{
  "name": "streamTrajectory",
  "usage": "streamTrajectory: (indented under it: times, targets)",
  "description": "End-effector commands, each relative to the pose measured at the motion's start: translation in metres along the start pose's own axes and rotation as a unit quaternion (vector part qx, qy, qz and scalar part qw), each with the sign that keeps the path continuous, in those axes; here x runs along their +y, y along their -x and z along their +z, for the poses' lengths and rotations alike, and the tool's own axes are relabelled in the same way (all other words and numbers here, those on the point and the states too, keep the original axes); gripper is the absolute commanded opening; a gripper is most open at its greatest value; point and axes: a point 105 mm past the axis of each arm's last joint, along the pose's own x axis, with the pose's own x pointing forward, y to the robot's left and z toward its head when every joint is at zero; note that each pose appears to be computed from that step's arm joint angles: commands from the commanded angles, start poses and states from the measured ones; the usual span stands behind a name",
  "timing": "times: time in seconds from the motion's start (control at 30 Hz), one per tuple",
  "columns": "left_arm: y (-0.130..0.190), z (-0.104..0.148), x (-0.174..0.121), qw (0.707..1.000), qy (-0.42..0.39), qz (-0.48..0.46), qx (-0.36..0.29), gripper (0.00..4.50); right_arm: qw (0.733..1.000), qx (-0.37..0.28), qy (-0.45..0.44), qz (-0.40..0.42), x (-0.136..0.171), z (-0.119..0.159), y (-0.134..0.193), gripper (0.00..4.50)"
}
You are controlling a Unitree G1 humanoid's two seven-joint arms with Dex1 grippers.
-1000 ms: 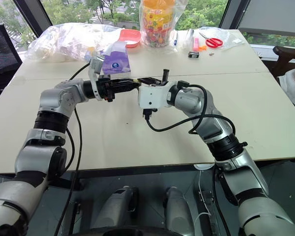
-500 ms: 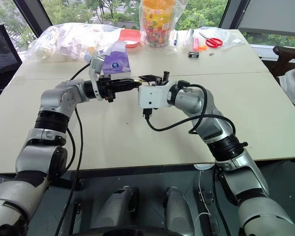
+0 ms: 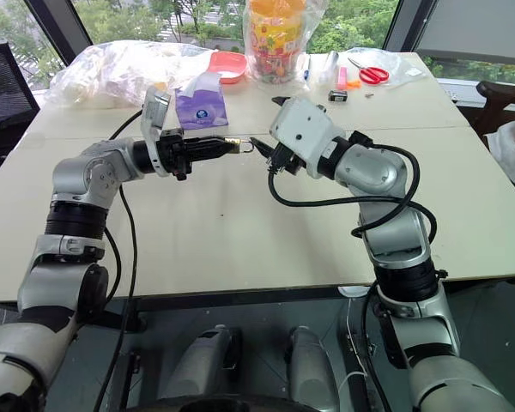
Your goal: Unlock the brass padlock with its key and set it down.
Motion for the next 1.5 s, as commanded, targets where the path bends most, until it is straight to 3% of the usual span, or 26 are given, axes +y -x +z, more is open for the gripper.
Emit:
streamTrajectory:
  times: [0.03, 0.43, 0.83, 0.97, 1.13, 1.27, 1.5]
  targets:
    - [-0.002, 0.015, -0.014, 0.999, -0.036, -0.028, -0.015, 0.00, 1.000, -0.017, 0.010, -0.012, -0.005, 0.011, -0.001, 3.47]
    - [-0.001, 0.023, -0.030, 0.997, -0.034, -0.055, -0.030, 0.00, 1.000, 0.000, 0.016, 0.008, -0.001, 0.000, -0.002, 3.47]
    - [-0.001, 0.022, -0.025, 0.997, -0.047, -0.052, -0.019, 0.00, 0.997, 0.024, -0.051, 0.046, 0.007, -0.014, 0.002, 3.47]
    - [-0.006, 0.009, -0.017, 0.999, -0.033, -0.035, -0.007, 0.00, 0.996, 0.078, -0.027, 0.033, -0.002, -0.036, 0.018, 3.47]
    - [-0.027, -0.019, 0.002, 0.999, 0.029, 0.016, 0.007, 0.00, 0.975, 0.186, -0.059, 0.106, 0.015, -0.070, 0.057, 3.47]
    - [-0.052, -0.061, 0.009, 0.993, 0.101, 0.034, 0.053, 0.00, 0.959, 0.214, -0.141, 0.122, 0.025, -0.067, 0.074, 3.47]
    - [-0.087, -0.086, 0.005, 0.983, 0.171, 0.001, 0.064, 0.00, 0.941, 0.255, -0.188, 0.116, 0.035, -0.066, 0.078, 3.47]
